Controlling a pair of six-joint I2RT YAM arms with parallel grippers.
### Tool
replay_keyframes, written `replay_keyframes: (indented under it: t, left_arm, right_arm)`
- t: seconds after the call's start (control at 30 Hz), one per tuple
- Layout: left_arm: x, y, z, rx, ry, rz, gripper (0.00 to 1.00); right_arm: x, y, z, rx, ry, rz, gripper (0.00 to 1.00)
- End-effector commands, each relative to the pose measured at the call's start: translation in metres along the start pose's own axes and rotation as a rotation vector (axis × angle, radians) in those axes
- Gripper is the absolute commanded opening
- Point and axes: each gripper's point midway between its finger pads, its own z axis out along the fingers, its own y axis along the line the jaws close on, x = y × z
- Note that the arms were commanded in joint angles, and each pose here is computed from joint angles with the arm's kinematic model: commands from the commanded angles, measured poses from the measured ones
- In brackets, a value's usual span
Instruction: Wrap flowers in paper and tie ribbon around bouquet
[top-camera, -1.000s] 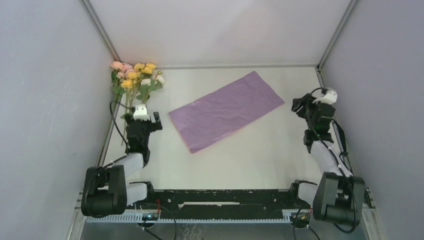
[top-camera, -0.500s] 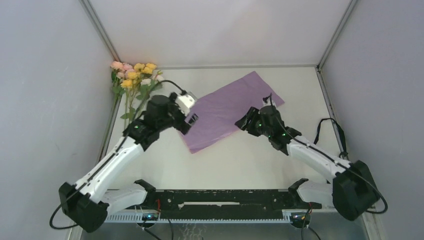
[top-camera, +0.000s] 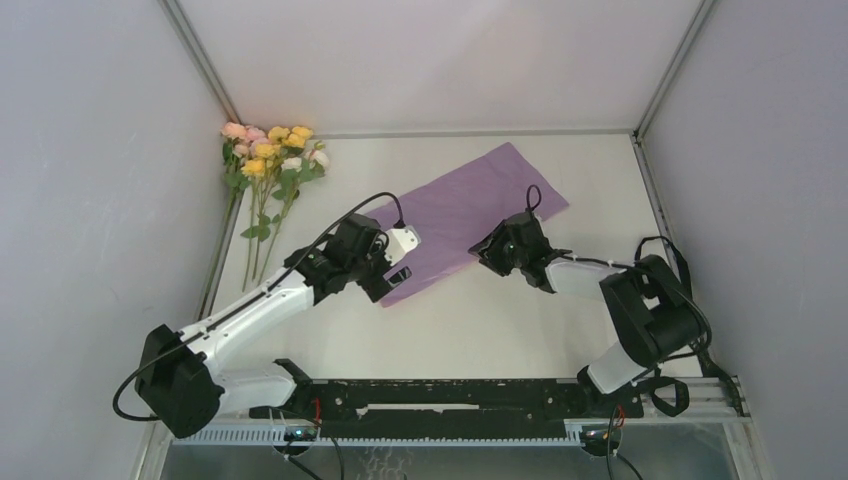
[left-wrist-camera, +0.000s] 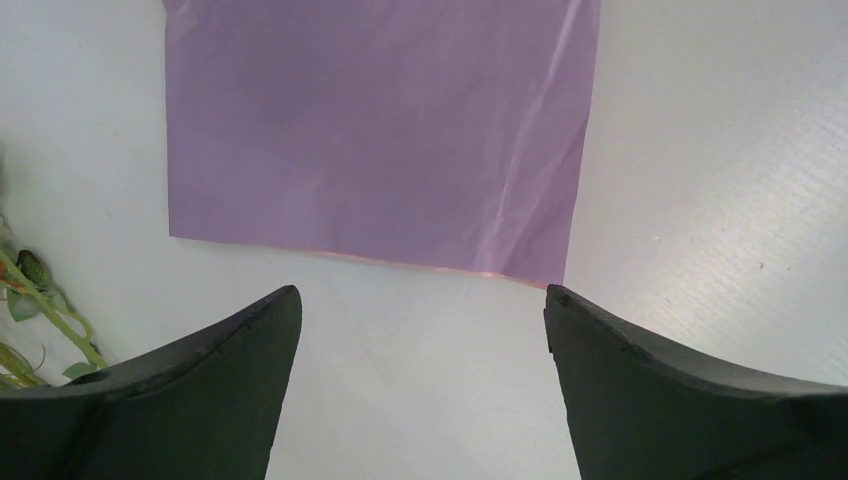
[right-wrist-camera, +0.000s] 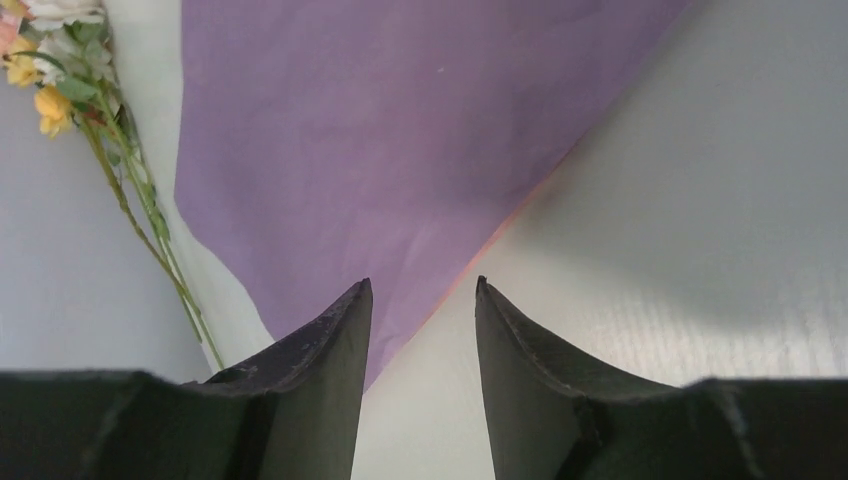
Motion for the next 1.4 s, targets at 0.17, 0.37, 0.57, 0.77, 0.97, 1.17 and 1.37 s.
replay_keyframes:
  t: [0.17, 0.37, 0.57, 0.77, 0.97, 1.17, 1.37]
  left_arm:
    - [0.004, 0.000, 0.014, -0.010, 0.012, -0.006, 0.96]
    - [0.002, 0.000, 0.016, -0.009, 0.008, -0.008, 0.96]
    - [0.001, 0.002, 0.014, -0.016, 0.003, -0.007, 0.96]
    - [-0.001, 0.003, 0.013, -0.018, -0.003, -0.006, 0.96]
    - [-0.001, 0.005, 0.014, -0.026, 0.001, -0.006, 0.96]
    - [-0.002, 0.005, 0.014, -0.029, -0.008, 0.001, 0.96]
    - [-0.008, 0.008, 0.021, -0.039, -0.025, 0.006, 0.96]
  right_arm:
    - [-0.008, 0.004, 0.017, -0.030, 0.004, 0.072, 0.52]
    - [-0.011, 0.003, 0.022, -0.030, -0.013, 0.070, 0.52]
    - [-0.023, 0.005, 0.028, -0.040, -0.017, 0.072, 0.50]
    - [-0.030, 0.017, 0.028, -0.061, -0.024, 0.034, 0.48]
    - [-0.029, 0.021, 0.037, -0.067, -0.002, 0.047, 0.48]
    - [-0.034, 0.033, 0.041, -0.105, -0.015, 0.063, 0.50]
    - [-0.041, 0.045, 0.053, -0.131, -0.034, 0.093, 0.50]
